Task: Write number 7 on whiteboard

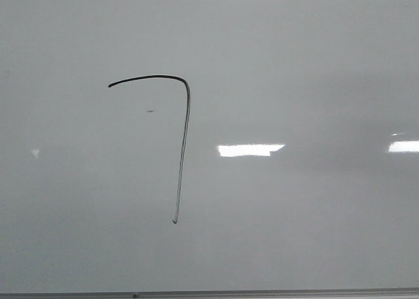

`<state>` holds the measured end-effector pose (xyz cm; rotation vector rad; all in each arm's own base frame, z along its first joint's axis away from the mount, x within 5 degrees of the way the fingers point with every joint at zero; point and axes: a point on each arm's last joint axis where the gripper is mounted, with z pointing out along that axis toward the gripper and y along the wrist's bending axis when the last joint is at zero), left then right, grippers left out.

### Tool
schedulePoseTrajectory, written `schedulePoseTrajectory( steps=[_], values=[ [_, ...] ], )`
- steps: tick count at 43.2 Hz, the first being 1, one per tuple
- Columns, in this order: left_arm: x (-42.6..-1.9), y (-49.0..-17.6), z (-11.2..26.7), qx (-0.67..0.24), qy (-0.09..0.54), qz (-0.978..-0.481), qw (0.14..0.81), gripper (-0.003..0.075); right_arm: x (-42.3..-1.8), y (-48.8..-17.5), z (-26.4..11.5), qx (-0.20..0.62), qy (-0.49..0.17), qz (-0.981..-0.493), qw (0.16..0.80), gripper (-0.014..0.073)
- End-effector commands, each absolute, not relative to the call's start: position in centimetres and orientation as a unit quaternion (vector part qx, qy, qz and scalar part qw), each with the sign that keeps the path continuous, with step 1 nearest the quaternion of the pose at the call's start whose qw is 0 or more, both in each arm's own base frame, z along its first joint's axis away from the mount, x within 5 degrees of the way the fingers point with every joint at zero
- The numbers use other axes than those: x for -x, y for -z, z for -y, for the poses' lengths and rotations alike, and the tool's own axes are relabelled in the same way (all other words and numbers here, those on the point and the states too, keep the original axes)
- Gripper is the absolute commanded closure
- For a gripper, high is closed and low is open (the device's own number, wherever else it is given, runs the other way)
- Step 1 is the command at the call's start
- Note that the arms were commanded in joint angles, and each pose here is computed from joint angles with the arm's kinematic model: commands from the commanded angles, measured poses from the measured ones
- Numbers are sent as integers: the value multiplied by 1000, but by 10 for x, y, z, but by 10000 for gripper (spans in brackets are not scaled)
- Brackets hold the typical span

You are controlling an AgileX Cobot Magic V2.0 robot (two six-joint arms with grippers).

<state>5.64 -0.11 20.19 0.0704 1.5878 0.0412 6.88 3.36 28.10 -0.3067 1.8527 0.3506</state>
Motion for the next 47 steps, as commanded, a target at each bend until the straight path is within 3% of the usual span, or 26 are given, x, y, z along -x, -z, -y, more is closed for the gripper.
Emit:
schedulePoseTrajectory(
  steps=[1,12,21,33,47],
  values=[
    [-55,-209,1,-25,-11,-680,733,741,-71,-294,-32,113,-148,-770,610,662],
    [-55,-209,1,-25,-11,-680,733,741,-75,-297,-25,102,-109,-743,652,662],
    [-55,-209,1,-25,-11,-680,733,741,-67,-271,-11,50,-57,-696,714,662],
    [-55,-209,1,-25,-11,-680,733,741,-56,-224,-2,-43,-55,-706,705,662],
    [-55,-209,1,-25,-11,-680,733,741,-55,-197,0,-40,-29,-711,702,662]
  ],
)
